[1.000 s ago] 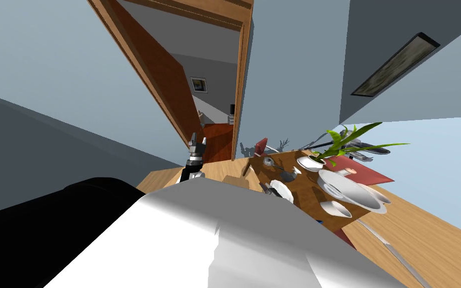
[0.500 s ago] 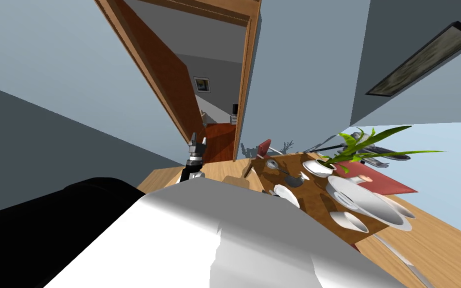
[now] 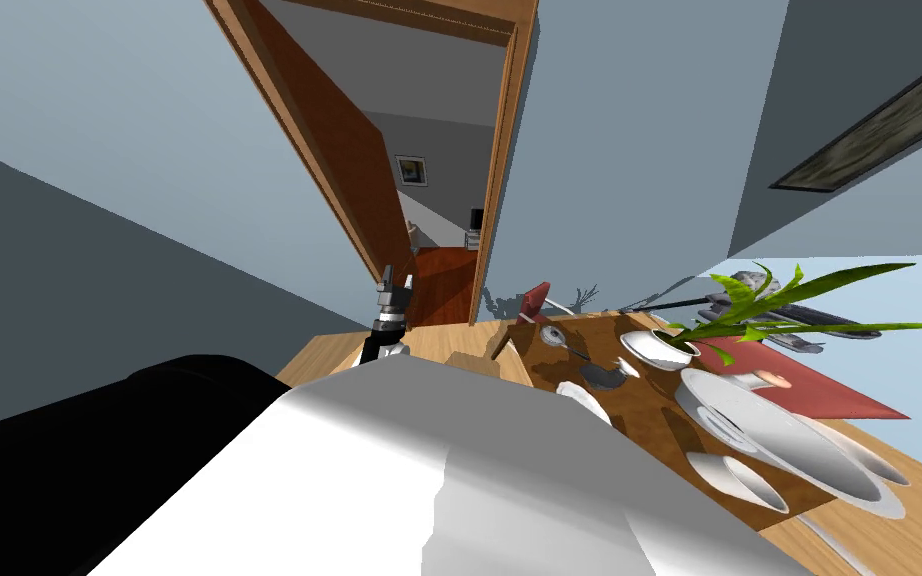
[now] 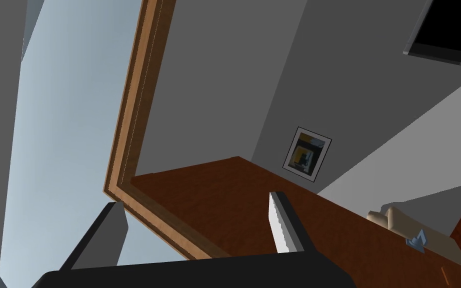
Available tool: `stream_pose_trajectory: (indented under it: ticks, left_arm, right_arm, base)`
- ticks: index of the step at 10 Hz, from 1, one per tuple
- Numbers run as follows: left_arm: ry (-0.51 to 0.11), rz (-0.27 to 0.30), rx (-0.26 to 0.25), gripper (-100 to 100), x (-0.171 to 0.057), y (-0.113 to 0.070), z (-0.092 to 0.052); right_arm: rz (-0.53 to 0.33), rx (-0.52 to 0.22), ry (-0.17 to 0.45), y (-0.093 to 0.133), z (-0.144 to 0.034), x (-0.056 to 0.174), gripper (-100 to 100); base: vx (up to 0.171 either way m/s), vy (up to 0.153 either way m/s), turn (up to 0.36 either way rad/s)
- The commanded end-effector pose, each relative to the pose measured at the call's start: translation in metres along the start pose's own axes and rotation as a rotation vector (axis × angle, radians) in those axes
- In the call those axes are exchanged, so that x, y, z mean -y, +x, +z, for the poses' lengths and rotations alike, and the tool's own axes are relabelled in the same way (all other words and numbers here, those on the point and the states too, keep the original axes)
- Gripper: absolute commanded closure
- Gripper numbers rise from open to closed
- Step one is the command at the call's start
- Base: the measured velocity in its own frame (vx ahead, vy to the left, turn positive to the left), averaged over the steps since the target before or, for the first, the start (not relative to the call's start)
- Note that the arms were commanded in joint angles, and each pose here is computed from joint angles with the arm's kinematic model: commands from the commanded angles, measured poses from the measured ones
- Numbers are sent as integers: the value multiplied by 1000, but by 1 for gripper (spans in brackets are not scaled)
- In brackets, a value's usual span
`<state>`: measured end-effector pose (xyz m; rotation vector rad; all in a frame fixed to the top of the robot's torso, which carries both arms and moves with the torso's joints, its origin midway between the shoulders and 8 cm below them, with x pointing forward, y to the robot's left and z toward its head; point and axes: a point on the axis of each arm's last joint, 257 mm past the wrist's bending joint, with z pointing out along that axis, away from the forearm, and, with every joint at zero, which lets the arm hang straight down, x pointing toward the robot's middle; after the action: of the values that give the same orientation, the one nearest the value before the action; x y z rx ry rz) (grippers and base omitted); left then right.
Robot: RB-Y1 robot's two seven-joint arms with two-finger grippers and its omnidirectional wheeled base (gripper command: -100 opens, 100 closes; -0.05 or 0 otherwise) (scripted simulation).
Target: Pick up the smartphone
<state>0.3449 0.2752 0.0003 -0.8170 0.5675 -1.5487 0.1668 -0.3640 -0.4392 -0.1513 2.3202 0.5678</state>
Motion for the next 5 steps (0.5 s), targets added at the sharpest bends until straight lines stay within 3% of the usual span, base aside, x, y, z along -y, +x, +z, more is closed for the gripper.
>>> stream_pose_trajectory:
  ticks: [1, 2, 3, 4, 5]
  left_arm:
    - [0, 0, 0, 0, 0, 0, 0]
    - [0, 0, 0, 0, 0, 0, 0]
    - [0, 0, 0, 0, 0, 0, 0]
    - [0, 0, 0, 0, 0, 0, 0]
    - [0, 0, 0, 0, 0, 0, 0]
  right_arm:
    - [-47, -89, 35, 26, -23, 23, -100]
    - [-45, -94, 41, 28, -24, 26, -100]
    - [-84, -173, 71, 51, -47, 45, -100]
    - [-84, -173, 71, 51, -47, 45, -100]
    - [-124, -241, 84, 67, -68, 57, -100]
  base:
    - [66, 23, 94]
    - [56, 19, 47]
    - [59, 20, 96]
    - [49, 16, 40]
    - [53, 28, 87]
